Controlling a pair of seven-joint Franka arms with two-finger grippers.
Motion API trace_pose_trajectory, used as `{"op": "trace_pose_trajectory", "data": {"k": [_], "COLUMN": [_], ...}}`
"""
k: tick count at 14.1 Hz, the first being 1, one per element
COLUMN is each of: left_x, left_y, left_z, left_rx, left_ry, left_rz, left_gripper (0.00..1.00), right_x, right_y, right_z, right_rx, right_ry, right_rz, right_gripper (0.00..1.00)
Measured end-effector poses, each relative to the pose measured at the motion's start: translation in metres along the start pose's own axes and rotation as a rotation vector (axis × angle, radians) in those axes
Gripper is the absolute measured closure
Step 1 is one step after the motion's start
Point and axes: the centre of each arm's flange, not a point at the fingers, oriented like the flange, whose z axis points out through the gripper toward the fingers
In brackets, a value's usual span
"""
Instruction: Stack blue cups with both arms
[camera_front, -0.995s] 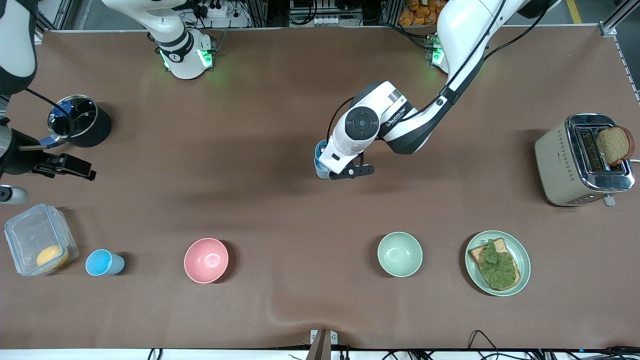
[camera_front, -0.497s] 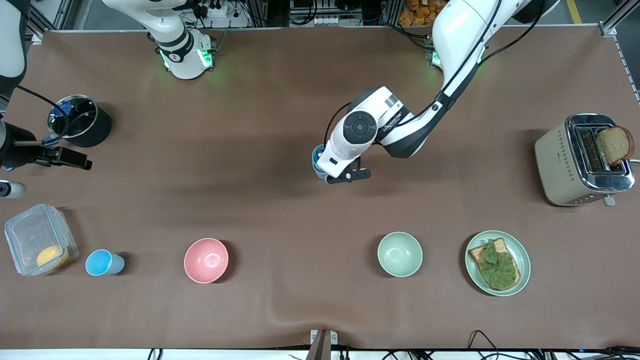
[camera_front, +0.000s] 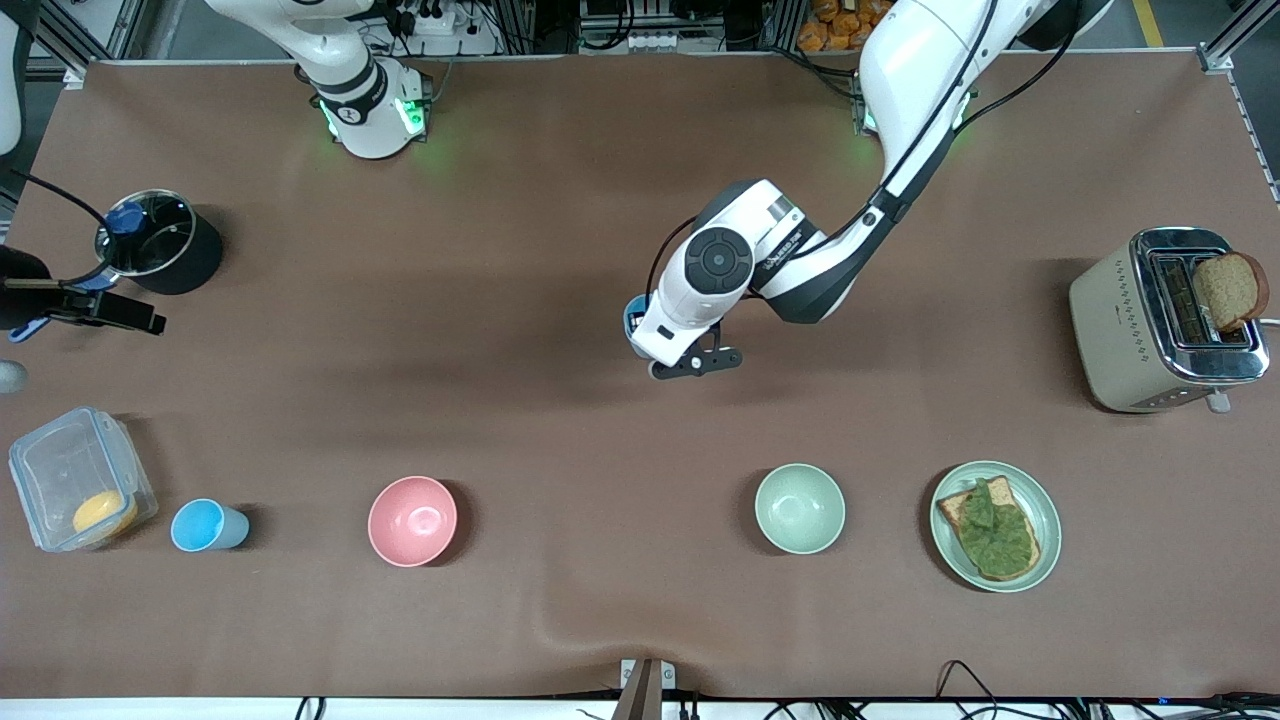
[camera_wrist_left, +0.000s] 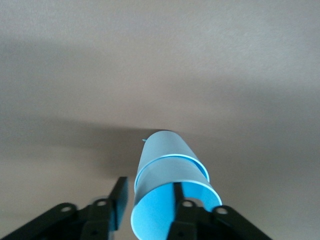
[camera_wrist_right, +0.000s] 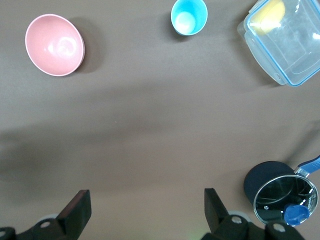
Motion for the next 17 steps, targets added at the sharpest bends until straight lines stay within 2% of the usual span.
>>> {"op": "trace_pose_trajectory", "data": {"k": [3,5,6,10,14,17], "left_x": [0.004,0.009,0.016,0.075,0.111,0.109], "left_y": [0.001,-0.006,-0.015,-0.089,-0.166,-0.218], "left_z": [-0.023,-0.050,-0.069,-0.155,-0.219,-0.271], "left_rx": [-0.009,0.023,0.039,0.132,0.190,0.244], "left_ry": [0.039,0.087,0.117,0.213,0.219,0.203], "left_rz": [0.006,0.013,0.000,-0.092,-0.077,-0.024], "left_gripper": [0.21,0.03,0.00,0.00,0.00,0.00], "right_x": [0.001,0.001,0.000,0.002,0.004,-0.018], "right_y": [-0.004,-0.006,-0.006,-0.009,-0.015,-0.004], "right_z": [-0.006,-0.015,-0.020,-0.032,-0.030,-0.020], "right_rx": [0.002,0.005,0.007,0.010,0.014,0.025], "right_ry": [0.028,0.066,0.085,0.157,0.235,0.233], "right_rz": [-0.007,-0.012,-0.012,-0.043,-0.090,-0.088], "right_gripper": [0.00,0.00,0.00,0.00,0.00,0.00]}}
